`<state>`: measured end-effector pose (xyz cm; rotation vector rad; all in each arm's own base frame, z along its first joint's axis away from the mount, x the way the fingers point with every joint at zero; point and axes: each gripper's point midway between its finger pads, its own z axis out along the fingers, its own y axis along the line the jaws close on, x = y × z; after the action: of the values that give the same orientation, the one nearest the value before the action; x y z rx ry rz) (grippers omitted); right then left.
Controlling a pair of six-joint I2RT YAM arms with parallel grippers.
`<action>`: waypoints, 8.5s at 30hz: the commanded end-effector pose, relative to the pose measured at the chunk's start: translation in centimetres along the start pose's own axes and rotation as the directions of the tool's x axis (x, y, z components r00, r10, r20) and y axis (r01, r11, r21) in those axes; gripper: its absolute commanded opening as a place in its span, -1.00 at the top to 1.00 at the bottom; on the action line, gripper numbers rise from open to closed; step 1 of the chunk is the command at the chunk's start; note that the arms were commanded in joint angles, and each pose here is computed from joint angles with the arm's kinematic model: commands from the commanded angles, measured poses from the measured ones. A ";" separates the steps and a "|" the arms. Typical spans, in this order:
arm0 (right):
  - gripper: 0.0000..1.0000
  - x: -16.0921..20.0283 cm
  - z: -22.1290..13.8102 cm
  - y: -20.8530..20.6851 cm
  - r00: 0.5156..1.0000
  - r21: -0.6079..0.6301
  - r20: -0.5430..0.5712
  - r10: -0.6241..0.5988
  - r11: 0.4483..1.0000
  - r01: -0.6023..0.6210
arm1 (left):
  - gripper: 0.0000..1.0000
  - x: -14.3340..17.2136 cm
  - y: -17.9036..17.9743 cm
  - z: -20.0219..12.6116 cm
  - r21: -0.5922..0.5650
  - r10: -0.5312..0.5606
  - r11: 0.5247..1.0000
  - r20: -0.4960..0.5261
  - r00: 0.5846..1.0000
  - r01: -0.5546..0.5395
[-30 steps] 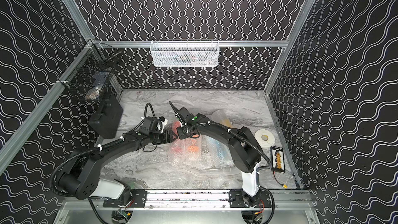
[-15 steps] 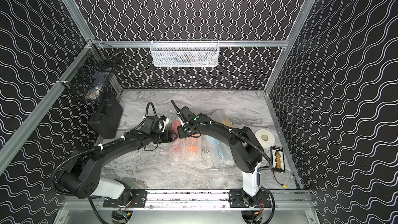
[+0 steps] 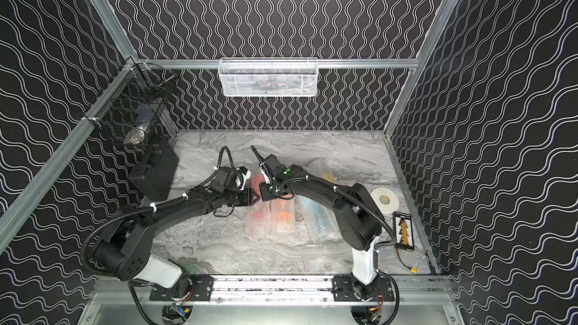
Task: Unpack wine glasses from bubble wrap
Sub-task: Unwrap the wine glass from the bubble wrap.
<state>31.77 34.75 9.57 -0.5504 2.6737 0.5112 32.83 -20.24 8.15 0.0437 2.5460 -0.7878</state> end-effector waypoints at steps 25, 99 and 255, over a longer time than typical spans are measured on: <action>0.74 -0.5 1.0 3.2 1.000 -0.206 -0.024 0.018 0.978 -0.023 | 0.96 -0.3 1.9 -4.9 -0.170 0.086 0.983 0.106 0.991 -0.067; 0.96 -2.1 3.5 2.0 1.000 -0.185 -0.009 -0.019 0.983 0.017 | 0.45 0.7 4.8 -5.2 -0.337 0.060 0.941 0.051 0.997 -0.039; 1.00 -7.3 4.7 2.7 0.992 -0.267 0.043 0.119 0.958 -0.103 | 1.00 -4.6 9.7 -6.4 -0.582 0.041 0.812 0.107 0.993 0.029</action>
<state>38.11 41.34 9.38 -0.4719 2.5908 0.9243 34.63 -7.99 9.22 -0.1755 2.5945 0.0631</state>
